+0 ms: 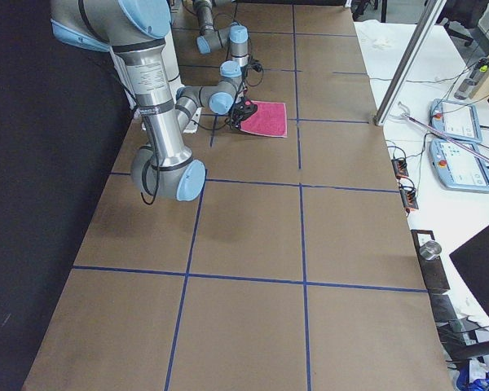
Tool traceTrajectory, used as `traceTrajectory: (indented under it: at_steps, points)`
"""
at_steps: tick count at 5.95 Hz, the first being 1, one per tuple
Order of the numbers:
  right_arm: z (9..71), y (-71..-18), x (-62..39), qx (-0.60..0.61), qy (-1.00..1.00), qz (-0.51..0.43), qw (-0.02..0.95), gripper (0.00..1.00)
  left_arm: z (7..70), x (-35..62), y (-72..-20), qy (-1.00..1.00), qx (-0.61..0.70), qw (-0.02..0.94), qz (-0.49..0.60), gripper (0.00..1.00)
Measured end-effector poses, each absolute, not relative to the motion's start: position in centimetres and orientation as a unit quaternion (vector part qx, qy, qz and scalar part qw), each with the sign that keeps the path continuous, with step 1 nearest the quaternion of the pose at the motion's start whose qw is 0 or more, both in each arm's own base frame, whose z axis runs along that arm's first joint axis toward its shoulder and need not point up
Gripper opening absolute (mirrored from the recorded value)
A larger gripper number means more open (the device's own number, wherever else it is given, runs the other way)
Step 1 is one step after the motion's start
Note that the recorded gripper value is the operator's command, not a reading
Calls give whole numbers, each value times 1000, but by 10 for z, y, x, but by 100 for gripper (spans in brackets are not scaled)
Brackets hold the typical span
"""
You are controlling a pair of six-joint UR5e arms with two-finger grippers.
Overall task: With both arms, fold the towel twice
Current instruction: 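Lift both near corners and fold them over onto the far edge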
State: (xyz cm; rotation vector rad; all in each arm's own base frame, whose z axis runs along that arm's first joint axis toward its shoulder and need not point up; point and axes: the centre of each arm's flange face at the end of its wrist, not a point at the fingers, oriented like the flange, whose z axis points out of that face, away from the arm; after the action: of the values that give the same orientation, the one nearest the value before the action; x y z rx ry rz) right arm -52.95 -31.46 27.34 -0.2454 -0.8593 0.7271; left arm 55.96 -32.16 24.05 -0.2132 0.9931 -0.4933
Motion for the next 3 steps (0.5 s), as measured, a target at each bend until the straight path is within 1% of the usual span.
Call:
traceTrajectory:
  at_steps: [2, 3]
  points:
    - [264, -305, -500, -117, -424, 339, 832, 4, 214, 538, -319, 494, -109, 825, -252, 0]
    - [263, -313, -493, -112, -425, 346, 829, 4, 213, 533, -330, 494, -101, 822, -264, 0]
